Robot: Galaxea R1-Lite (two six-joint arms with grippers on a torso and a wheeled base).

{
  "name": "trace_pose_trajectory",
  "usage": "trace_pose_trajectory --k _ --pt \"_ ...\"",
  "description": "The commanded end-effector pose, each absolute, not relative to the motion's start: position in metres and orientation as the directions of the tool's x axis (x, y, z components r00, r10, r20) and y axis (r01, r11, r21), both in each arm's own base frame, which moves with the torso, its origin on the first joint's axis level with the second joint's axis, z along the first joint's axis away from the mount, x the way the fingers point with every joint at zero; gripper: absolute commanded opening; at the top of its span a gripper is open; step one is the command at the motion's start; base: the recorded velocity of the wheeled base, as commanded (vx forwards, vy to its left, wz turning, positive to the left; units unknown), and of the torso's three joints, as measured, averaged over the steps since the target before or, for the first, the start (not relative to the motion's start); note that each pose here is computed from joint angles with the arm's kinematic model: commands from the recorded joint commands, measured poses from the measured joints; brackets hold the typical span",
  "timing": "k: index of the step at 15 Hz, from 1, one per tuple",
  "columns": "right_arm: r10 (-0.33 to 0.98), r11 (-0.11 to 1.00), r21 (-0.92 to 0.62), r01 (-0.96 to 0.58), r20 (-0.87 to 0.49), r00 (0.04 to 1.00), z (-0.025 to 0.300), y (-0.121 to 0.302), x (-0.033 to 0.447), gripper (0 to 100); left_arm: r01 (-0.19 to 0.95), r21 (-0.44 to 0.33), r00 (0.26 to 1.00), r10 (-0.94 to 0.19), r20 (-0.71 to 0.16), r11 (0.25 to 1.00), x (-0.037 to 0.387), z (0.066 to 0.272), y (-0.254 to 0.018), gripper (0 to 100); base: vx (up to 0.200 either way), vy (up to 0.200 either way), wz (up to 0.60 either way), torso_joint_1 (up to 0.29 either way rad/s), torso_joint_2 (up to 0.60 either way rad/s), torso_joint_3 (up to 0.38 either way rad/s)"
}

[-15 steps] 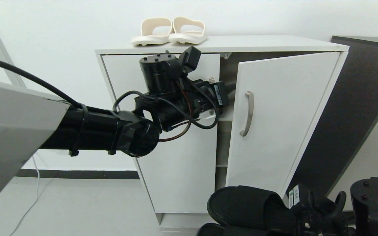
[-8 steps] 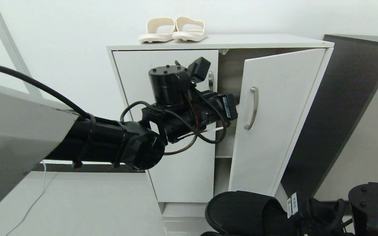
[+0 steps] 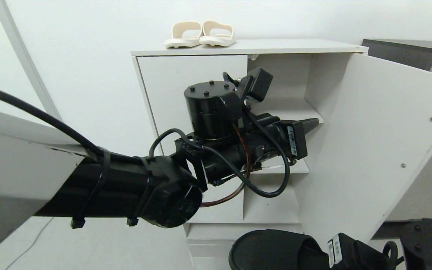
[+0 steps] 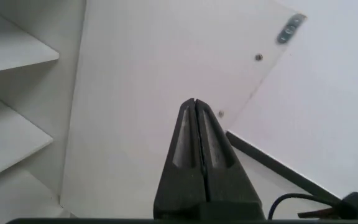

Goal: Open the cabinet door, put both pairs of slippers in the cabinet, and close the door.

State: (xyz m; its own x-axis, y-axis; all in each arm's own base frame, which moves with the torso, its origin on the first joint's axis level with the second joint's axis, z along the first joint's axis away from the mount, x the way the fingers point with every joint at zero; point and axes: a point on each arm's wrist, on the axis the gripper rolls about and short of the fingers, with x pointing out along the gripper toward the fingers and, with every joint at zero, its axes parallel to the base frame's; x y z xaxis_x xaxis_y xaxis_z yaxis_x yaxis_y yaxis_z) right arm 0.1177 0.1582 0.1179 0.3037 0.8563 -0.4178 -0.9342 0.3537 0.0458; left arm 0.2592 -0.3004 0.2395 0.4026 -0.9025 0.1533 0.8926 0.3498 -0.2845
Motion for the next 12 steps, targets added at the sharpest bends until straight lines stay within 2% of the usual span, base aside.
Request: trace_pose_trajectory --k 1,2,4,5,6,7,8,9,10,11,12 --pt "0.845 0.373 0.052 -0.926 -0.432 0.316 0.115 0.162 0.124 0 0.875 -0.282 0.447 -0.88 0.162 0.393 0.261 0.251 -0.28 0 0.0 0.0 0.0 0.0 0.0 0.0" --pt "0.811 0.445 0.05 -0.894 -0.446 0.378 0.112 0.162 0.141 0 0.86 -0.279 0.479 -0.865 0.149 0.428 0.254 0.262 -0.256 0 0.0 0.0 0.0 0.0 0.0 0.0" --pt "0.693 0.632 0.022 -0.774 -0.462 0.553 0.11 0.162 0.175 0 0.781 -0.204 0.618 -0.779 0.109 0.591 0.227 0.291 -0.194 0 0.0 0.0 0.0 0.0 0.0 0.0" --pt "0.652 0.695 0.038 -0.718 -0.455 0.607 0.111 0.166 0.183 0 0.706 -0.177 0.706 -0.702 0.094 0.686 0.205 0.301 -0.163 0 0.0 0.0 0.0 0.0 0.0 0.0" --pt "0.636 0.722 0.051 -0.69 -0.442 0.632 0.113 0.169 0.187 0 0.649 -0.183 0.758 -0.648 0.072 0.739 0.187 0.304 -0.143 0 0.0 0.0 0.0 0.0 0.0 0.0" --pt "0.616 0.746 0.044 -0.665 -0.425 0.663 0.115 0.172 0.191 0 0.57 -0.184 0.818 -0.574 0.034 0.801 0.164 0.303 -0.121 0 0.0 0.0 0.0 0.0 0.0 0.0" --pt "0.558 0.798 0.017 -0.603 -0.399 0.727 0.118 0.177 0.199 0 0.408 -0.178 0.908 -0.418 -0.018 0.895 0.121 0.301 -0.083 0 0.0 0.0 0.0 0.0 0.0 0.0" --pt "0.532 0.816 0.004 -0.578 -0.395 0.749 0.118 0.179 0.203 0 0.335 -0.175 0.939 -0.344 -0.025 0.926 0.102 0.298 -0.066 0 0.0 0.0 0.0 0.0 0.0 0.0" --pt "0.474 0.855 -0.013 -0.519 -0.388 0.79 0.117 0.183 0.21 0 0.17 -0.173 0.984 -0.175 -0.016 0.97 0.072 0.288 -0.032 0 0.0 0.0 0.0 0.0 0.0 0.0" --pt "0.419 0.888 -0.016 -0.459 -0.381 0.824 0.116 0.188 0.216 0 0.04 -0.165 0.999 -0.041 -0.003 0.985 0.049 0.276 -0.012 0 0.0 0.0 0.0 0.0 0.0 0.0" --pt "0.391 0.904 -0.015 -0.428 -0.377 0.84 0.116 0.191 0.221 0 -0.023 -0.162 1.0 0.023 -0.003 0.986 0.039 0.266 -0.005 0 0.0 0.0 0.0 0.0 0.0 0.0"
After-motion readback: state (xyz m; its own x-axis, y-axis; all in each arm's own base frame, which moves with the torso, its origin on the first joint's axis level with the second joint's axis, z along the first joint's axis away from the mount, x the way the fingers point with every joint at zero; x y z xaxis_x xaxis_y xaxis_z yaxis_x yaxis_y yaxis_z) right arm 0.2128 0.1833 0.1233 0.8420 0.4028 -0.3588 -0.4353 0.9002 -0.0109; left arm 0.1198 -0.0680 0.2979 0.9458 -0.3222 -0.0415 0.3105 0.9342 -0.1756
